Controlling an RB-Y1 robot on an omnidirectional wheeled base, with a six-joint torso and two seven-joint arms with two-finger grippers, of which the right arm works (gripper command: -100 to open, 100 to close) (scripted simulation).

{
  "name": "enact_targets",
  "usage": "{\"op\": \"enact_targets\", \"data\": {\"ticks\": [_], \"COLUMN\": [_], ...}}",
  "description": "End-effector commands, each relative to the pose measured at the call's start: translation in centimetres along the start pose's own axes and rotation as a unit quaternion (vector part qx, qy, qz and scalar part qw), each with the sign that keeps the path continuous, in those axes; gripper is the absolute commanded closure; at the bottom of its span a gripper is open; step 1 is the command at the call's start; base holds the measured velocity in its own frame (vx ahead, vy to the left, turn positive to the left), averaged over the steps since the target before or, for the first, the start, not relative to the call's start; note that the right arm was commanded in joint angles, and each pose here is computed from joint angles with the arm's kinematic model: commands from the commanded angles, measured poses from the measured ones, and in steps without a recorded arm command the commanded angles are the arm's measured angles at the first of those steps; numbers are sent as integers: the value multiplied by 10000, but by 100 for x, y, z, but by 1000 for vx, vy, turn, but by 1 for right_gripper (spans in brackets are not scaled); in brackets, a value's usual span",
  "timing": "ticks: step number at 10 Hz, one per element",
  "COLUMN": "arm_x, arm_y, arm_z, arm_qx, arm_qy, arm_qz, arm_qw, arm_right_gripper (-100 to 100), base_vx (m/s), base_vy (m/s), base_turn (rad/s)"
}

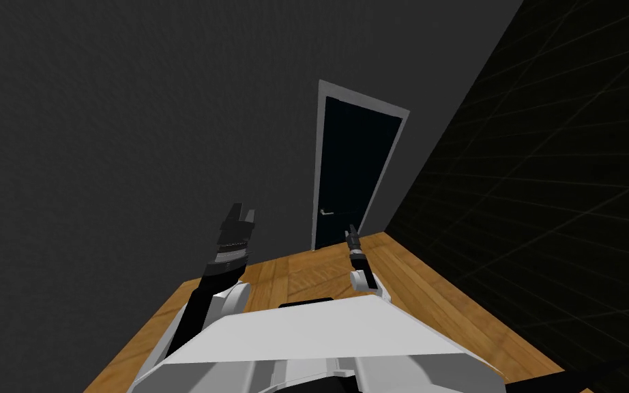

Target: Pull the door open

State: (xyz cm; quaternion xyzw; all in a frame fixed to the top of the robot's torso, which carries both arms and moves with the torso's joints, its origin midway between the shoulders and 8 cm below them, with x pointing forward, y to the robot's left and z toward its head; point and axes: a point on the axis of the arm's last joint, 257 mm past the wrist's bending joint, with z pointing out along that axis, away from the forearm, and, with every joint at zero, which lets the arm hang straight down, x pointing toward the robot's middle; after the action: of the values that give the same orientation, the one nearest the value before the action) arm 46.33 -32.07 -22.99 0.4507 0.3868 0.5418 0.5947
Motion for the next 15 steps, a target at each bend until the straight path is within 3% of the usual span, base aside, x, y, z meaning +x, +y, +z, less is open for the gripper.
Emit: {"op": "enact_targets", "data": {"ticks": [1, 15], "arm_x": [-12, -191], "arm_y": [-105, -977], "arm_z": [2, -215], "arm_qx": [66, 857], "arm_qy": [2, -103], "arm_qz": [10, -48], "arm_qw": [10000, 9963], "arm_right_gripper": [-100, -100], "base_vx": [70, 52], "base_vy": [-43, -35], "base_turn": [218, 120]}}
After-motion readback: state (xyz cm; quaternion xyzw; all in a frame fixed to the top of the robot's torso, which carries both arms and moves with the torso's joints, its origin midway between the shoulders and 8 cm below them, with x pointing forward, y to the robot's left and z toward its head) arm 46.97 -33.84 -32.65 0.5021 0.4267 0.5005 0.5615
